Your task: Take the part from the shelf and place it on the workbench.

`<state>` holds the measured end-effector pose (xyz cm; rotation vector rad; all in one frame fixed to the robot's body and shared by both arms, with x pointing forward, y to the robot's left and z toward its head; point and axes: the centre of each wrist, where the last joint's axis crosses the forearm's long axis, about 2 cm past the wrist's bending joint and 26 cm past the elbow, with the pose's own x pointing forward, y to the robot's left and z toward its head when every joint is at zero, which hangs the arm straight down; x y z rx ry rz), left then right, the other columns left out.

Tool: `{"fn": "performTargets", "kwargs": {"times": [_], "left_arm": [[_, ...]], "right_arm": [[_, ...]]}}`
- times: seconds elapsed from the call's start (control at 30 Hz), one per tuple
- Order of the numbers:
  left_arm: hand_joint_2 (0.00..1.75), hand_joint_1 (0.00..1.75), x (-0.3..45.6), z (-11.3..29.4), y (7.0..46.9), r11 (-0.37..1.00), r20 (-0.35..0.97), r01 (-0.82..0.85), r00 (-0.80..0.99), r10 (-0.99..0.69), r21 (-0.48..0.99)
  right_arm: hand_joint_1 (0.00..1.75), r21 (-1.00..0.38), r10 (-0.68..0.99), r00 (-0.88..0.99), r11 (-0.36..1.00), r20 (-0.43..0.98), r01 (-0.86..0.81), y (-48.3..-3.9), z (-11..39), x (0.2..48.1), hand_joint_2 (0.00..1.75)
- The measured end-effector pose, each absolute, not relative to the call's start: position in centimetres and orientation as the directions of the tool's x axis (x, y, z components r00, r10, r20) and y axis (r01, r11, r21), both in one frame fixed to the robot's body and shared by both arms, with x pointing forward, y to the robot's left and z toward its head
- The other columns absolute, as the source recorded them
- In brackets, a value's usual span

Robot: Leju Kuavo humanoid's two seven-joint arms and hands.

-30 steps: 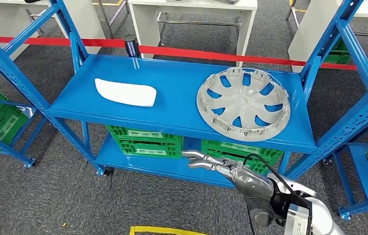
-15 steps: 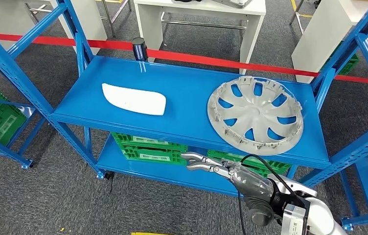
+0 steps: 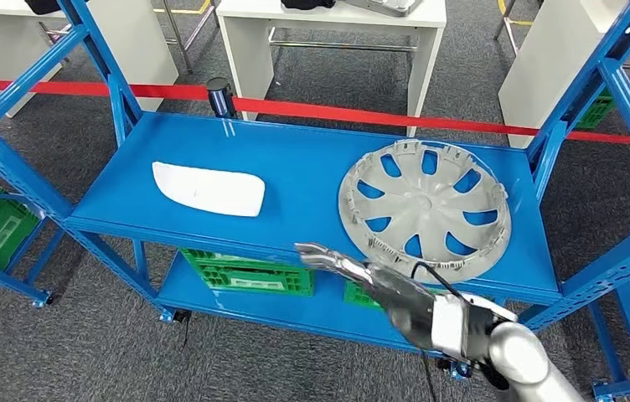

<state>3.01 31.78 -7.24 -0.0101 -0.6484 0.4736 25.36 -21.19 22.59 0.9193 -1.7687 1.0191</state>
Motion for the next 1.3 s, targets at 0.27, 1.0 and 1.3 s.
{"fn": "performTargets", "kwargs": {"times": [0.27,1.0,1.3], "left_arm": [[0.00,0.00,2.5,-7.0,32.6,0.908,0.596,-0.398,0.701,0.392,-0.129],[0.00,0.00,1.7,-6.4,32.3,0.915,0.608,-0.393,0.704,0.366,-0.096],[0.00,0.00,2.1,-6.3,32.9,0.938,0.624,-0.337,0.718,0.309,-0.077]], "right_arm": [[0.00,-0.071,-0.209,-0.177,0.437,0.962,-0.896,-20.5,21.3,26.3,1.75],[0.00,-0.928,0.840,-0.395,0.345,0.372,-0.140,-26.2,19.6,21.6,1.75],[0.00,-0.905,0.836,-0.347,0.373,0.424,-0.206,-26.2,19.2,20.9,1.75]]}}
